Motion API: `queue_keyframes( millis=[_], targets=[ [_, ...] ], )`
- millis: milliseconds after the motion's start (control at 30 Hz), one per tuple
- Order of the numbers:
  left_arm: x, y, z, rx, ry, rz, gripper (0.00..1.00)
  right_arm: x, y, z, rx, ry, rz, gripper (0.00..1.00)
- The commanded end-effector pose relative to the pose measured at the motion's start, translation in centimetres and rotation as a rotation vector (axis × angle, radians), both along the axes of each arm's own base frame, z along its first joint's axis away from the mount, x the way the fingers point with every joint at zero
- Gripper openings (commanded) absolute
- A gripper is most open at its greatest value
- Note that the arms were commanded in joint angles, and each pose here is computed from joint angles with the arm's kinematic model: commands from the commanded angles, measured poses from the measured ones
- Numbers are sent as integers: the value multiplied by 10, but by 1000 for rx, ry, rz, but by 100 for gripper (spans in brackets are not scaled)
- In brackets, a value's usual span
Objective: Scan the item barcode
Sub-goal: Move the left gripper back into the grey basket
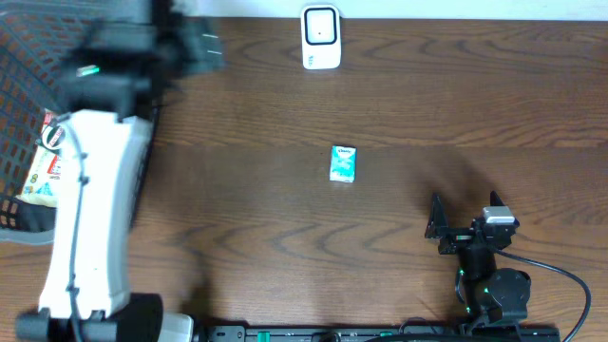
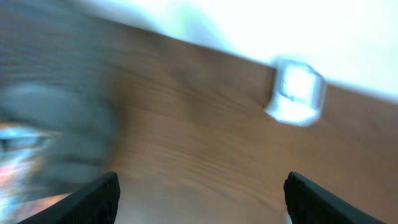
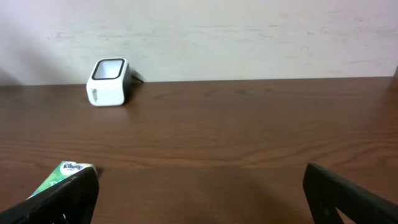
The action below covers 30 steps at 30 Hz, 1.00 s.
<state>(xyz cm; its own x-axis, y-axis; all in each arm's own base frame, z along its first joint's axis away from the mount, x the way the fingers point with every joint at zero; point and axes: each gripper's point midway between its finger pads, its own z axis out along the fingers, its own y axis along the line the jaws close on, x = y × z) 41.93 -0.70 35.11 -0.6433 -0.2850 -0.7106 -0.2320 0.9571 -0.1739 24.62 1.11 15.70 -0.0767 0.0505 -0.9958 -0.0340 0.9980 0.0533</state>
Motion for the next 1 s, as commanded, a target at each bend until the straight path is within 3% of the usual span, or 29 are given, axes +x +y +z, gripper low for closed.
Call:
queue_keyframes(
  millis=[0,100,233,333,767,967],
  targets=[
    [-21,83,9,77,5,238,83,0,-1,0,-12,0,-4,99],
    [-46,138,-6,55,84,400,83,0,-1,0,-12,0,-4,99],
    [-86,193,-44,-118,181,743,83,0,-1,0,-12,0,-4,99],
    [-108,215,-72,-188,261,894,83,0,-1,0,-12,0,-4,99],
    [-123,217,-154,-254,524,931,83,0,-1,0,-12,0,-4,99],
    [-137,214,-199,-295,640,1061,84,0,-1,0,-12,0,-4,99]
  ],
)
